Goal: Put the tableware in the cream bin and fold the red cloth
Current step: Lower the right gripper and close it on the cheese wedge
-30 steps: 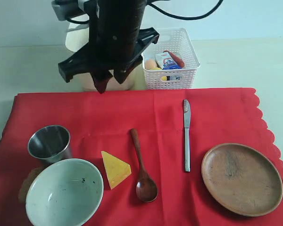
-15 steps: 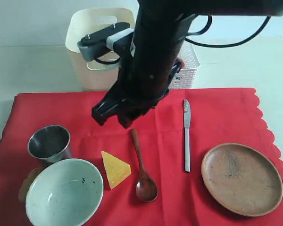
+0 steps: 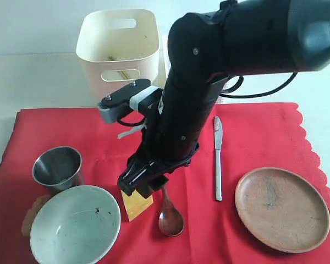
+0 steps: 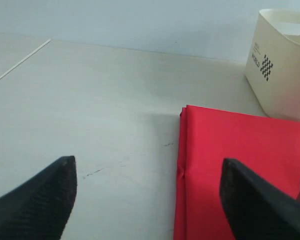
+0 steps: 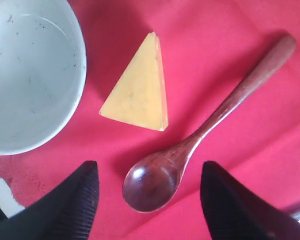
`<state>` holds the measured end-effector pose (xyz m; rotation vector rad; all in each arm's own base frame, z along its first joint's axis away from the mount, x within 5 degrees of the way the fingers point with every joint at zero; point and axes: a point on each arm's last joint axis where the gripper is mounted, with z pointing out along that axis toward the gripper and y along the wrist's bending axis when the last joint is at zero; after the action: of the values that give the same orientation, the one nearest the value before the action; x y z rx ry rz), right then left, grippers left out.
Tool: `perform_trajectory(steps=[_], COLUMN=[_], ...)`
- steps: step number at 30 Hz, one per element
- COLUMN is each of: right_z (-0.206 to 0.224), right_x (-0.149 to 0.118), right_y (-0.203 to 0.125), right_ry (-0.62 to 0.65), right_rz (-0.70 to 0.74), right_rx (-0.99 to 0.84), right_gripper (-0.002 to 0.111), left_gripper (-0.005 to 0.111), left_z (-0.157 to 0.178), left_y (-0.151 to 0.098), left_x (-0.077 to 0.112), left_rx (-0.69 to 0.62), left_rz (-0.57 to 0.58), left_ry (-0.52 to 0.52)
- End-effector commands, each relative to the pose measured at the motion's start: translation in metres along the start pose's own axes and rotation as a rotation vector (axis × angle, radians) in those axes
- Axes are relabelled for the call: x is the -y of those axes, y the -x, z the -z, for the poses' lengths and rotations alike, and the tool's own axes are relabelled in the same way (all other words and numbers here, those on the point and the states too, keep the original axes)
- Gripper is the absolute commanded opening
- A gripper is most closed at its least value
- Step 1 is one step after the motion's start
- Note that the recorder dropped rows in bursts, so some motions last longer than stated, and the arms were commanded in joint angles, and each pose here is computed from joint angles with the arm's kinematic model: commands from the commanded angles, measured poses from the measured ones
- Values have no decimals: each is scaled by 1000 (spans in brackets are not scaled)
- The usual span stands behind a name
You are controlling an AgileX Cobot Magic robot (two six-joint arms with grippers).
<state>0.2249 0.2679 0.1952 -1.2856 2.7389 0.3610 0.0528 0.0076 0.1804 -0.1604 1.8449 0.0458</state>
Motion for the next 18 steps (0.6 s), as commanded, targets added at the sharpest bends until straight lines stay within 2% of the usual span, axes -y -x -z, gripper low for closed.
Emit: perform_trajectory(steps=[1,10,18], right_z=[-17,-40,-40], right_x=[1,4,3], right_y=[3,3,5], right_ry=[21,41,45], right_rz=[31,38,29], right_rx=[-9,-53,-32], right_gripper=[63,68,68], left_gripper=[75,75,75], left_z=[0,0,0], left_y=[1,1,1], left_x=[0,0,0], left_rx=[14,14,14], left_rz=[5,5,5], left_ry=[-5,-5,-5])
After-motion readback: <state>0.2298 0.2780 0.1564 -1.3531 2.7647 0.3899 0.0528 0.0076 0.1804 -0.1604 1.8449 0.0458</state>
